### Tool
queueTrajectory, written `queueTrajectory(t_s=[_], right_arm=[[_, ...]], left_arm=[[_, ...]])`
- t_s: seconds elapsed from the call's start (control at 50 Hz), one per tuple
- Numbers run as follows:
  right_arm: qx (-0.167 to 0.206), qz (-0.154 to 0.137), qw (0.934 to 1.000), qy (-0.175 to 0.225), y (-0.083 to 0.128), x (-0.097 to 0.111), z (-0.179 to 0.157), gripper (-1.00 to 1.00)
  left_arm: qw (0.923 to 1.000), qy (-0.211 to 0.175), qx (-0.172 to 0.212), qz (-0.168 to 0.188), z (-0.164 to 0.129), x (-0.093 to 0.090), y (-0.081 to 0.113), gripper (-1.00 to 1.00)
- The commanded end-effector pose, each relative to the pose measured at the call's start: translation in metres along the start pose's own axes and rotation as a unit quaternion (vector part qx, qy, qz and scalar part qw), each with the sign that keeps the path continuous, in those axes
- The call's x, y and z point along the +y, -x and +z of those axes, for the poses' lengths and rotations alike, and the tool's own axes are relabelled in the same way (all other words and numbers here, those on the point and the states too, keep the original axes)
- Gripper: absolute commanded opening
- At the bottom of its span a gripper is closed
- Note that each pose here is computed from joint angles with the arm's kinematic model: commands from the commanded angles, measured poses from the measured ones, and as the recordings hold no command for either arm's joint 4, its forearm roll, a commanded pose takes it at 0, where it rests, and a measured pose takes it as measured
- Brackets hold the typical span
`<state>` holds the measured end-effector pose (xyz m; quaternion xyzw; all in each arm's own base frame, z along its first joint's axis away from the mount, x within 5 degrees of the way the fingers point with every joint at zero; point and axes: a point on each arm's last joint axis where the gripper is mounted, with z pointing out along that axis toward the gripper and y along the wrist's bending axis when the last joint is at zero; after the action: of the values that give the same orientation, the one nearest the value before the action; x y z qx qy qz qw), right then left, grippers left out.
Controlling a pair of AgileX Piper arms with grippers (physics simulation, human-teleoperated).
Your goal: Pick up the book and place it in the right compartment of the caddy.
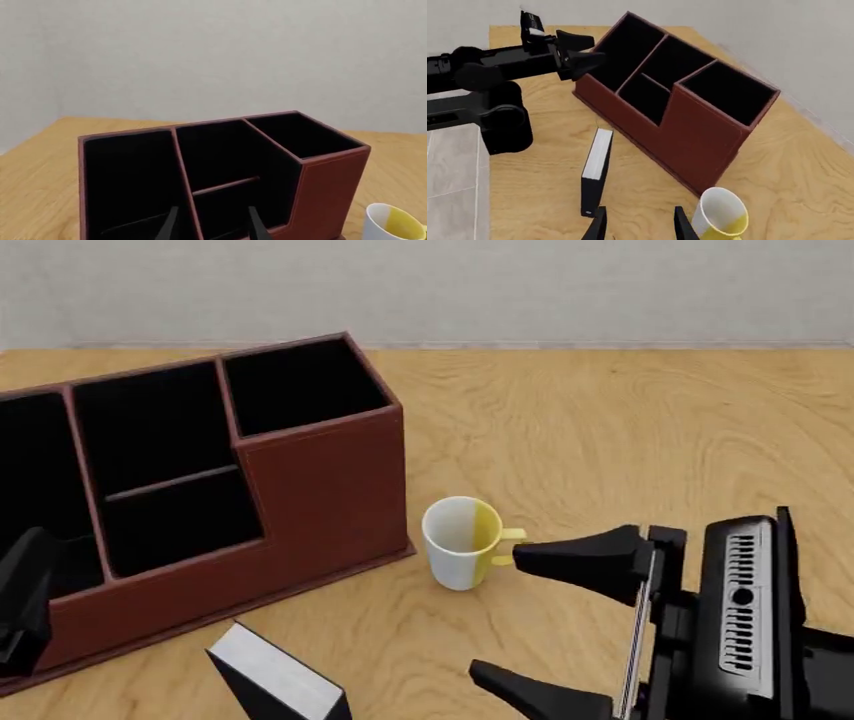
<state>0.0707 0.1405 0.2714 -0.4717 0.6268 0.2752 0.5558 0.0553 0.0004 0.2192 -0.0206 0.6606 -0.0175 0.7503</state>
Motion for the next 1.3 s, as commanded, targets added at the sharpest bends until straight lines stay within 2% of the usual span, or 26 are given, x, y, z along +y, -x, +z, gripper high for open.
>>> queueTrajectory(t_s=[0.02,0.06,0.4,0.8,1.3], right_arm=[[0.004,-0.009,0.9982,0.059,0.006,0.022,0.034,1.0],[0.006,-0.009,0.9971,0.075,0.007,0.029,0.043,1.0],[0.02,0.003,0.9928,0.118,0.001,0.056,0.075,1.0],[0.052,0.023,0.9934,0.1,-0.024,0.053,0.097,1.0],[0.072,0.045,0.9905,0.108,-0.041,0.064,0.119,1.0]], left_arm=[[1.0,0.004,-0.001,-0.001,0.0,0.001,-0.001,1.0],[1.0,0.006,-0.001,-0.002,0.0,0.001,-0.001,1.0],[0.9999,0.012,-0.001,-0.003,0.0,0.001,-0.002,1.0],[0.9998,0.021,0.0,-0.005,0.0,0.002,-0.002,1.0],[0.9996,0.03,0.002,-0.004,0.0,0.003,-0.003,1.0]])
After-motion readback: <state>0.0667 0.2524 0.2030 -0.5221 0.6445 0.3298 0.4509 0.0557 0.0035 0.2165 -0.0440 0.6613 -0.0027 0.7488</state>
